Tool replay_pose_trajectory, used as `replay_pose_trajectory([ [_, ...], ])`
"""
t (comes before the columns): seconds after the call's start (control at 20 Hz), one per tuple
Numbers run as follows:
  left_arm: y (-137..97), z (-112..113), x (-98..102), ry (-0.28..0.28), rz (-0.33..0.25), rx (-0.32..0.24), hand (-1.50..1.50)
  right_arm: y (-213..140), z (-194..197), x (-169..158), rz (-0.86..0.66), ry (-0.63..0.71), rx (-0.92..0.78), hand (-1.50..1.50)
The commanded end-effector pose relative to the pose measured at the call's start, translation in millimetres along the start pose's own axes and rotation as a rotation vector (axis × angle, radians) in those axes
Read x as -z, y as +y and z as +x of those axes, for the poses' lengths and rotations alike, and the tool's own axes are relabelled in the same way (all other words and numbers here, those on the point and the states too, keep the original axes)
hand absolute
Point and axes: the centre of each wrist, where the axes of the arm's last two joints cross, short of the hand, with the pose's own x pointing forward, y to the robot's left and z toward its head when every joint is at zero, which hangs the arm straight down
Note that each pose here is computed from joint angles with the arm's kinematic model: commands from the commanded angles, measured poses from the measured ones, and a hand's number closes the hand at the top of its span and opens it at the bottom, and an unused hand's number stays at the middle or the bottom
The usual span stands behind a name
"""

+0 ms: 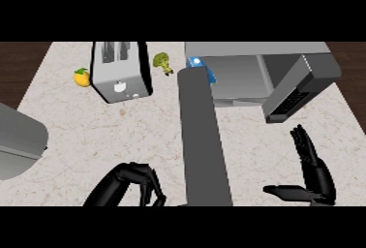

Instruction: Pick up the milk, place it into the microwave and close the microwave

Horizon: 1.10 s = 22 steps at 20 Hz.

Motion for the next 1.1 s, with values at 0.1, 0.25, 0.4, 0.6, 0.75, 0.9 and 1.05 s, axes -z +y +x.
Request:
replay_pose_trajectory([
  [0.1, -8, -18, 46, 0.118, -0.225, 0.052, 1.5, -25, 29, -34, -0.046, -0.015, -0.034, -1.5],
  [0.25, -21, -38, 67, 0.158, -0.329, 0.121, 1.5, -29, 41, -44, -0.045, -0.014, -0.077, -1.5],
  [0.4, -46, -66, 81, 0.176, -0.341, 0.147, 1.5, -57, 62, -39, -0.036, -0.025, -0.101, -1.5],
  [0.6, -65, -95, 80, 0.151, -0.414, 0.081, 1.5, -57, 79, -53, -0.033, -0.088, -0.048, -1.5],
  [0.75, -85, -104, 83, 0.161, -0.445, 0.107, 1.5, -69, 83, -52, -0.016, -0.104, -0.015, -1.5],
  [0.9, -102, -95, 90, 0.176, -0.426, 0.094, 1.5, -73, 98, -36, 0.008, -0.158, 0.012, -1.5],
  [1.05, -114, -94, 85, 0.18, -0.341, 0.14, 1.5, -76, 99, -32, 0.027, -0.184, 0.014, -1.5],
])
